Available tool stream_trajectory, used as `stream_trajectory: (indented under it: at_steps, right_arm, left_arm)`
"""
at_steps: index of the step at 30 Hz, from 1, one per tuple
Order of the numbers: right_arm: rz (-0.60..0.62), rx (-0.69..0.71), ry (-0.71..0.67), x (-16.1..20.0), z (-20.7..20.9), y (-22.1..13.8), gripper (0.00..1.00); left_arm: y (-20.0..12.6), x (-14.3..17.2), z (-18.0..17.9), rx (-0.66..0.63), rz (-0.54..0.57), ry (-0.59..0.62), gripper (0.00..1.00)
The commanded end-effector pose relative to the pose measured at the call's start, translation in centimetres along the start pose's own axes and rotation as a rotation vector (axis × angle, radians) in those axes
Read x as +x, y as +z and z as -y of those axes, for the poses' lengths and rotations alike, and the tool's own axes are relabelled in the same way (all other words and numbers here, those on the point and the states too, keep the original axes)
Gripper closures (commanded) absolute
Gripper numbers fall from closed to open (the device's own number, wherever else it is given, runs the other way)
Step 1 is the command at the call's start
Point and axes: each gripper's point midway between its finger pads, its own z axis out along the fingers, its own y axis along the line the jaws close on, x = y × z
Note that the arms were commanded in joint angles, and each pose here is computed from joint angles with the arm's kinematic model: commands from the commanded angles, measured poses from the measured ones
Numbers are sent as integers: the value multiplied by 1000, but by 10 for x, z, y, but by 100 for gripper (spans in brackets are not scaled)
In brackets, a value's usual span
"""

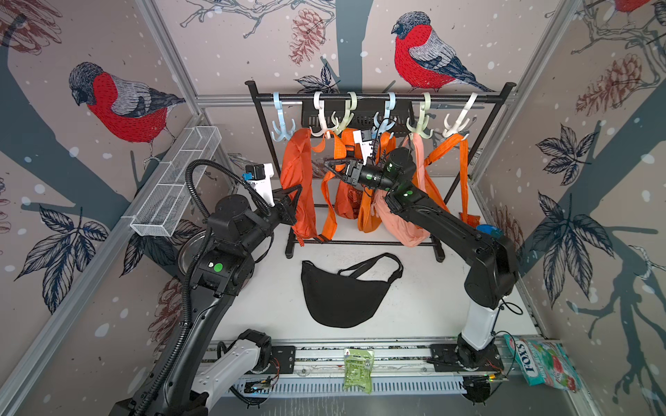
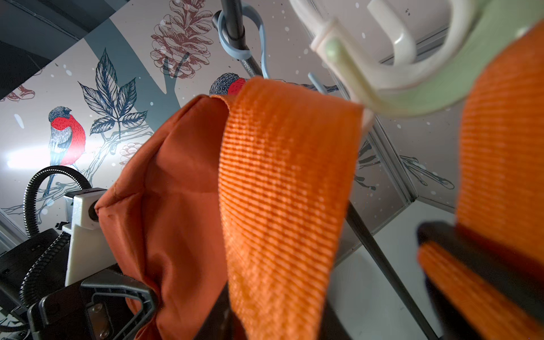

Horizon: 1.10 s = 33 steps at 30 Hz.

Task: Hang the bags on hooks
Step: Hang the bag on the hook.

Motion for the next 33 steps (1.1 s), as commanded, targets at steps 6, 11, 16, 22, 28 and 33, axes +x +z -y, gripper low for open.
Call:
stream_trajectory:
  at_steps: [6,11,16,22,28,33]
  right_arm:
    - [19,86,-74,-4,1,-12,35]
    - [14,124,-82,-1,5,-17,31]
    - [16,167,-100,1,8,-23,24]
    - [38,300,-127,-1,20,-38,12]
    - [73,448,-171,-1,25,-61,0]
    - [79,499,-221,3,16,-76,0]
  left_arm:
    - [-2,15,6,78,11,-39,100]
    - [0,29,7,108,-9,-60,100]
    - [-1,40,5,117,-25,-74,72]
    - [-1,57,-1,116,-44,-99,52]
    - [3,77,-2,152,-68,-132,43]
    - [8,89,2,206,-92,-151,38]
